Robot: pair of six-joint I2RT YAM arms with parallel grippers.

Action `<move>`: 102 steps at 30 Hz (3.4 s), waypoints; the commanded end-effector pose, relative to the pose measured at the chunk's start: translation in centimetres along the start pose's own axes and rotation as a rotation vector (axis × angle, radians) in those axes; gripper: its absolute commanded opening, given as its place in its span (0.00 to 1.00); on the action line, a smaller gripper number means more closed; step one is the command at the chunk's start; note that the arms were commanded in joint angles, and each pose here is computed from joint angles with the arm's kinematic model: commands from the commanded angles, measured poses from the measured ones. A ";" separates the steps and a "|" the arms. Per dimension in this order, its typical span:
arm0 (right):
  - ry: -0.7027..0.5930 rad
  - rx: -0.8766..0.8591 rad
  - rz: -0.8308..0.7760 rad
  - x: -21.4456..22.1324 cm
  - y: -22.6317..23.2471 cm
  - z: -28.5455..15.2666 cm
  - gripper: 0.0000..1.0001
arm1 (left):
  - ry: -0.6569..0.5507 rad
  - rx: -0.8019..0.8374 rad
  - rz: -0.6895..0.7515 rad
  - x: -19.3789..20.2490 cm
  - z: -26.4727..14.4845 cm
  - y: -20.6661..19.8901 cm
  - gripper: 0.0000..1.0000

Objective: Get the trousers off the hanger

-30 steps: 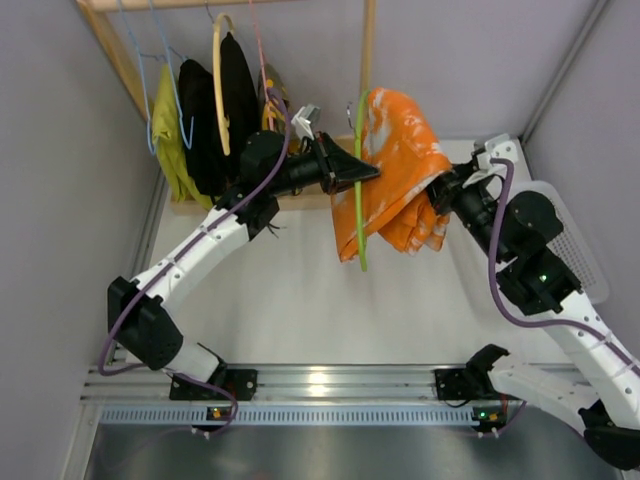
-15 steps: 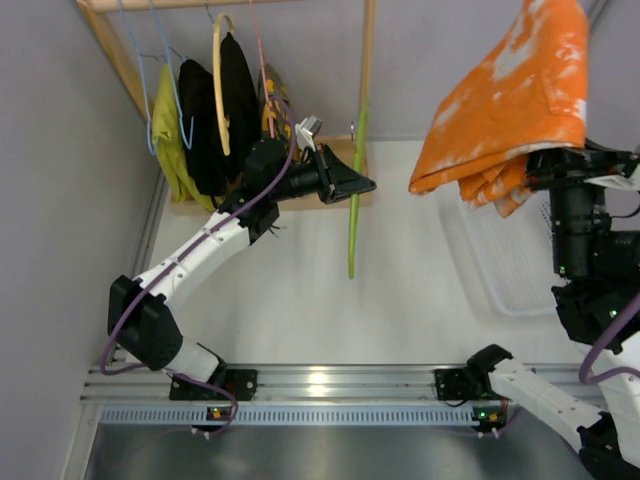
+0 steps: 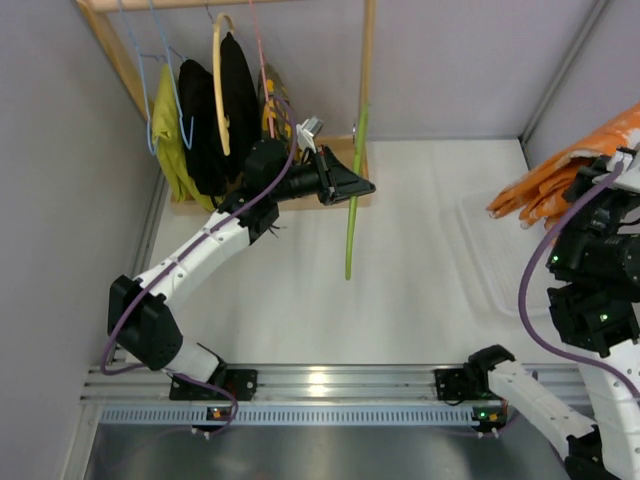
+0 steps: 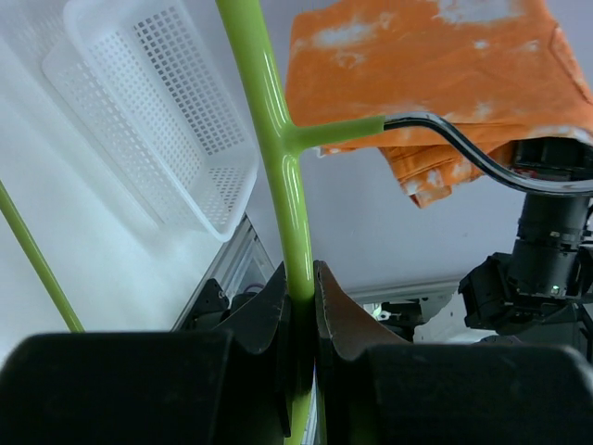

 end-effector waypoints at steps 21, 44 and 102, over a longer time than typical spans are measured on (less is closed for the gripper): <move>0.323 0.160 -0.495 18.9 -3.8 -7.0 0.00 | -0.087 0.105 0.118 -0.5 -3.3 -6.0 0.00; 0.745 -0.314 -0.438 37.4 5.9 -0.4 0.56 | -0.098 0.154 0.125 -0.8 -3.8 -8.0 0.00; 0.550 -1.618 0.775 1.4 33.8 -20.1 0.07 | -0.160 0.178 0.109 -3.9 -1.1 -7.5 0.00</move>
Point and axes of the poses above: each gripper's point midway between its finger pads, its own z axis out along the fingers, its own y axis along the line the jaws close on, x = y × z, the point moved 1 cm from there along -z, back along the fingers, and after that the axes turned 9 degrees about -z, right-handed, at the moved point
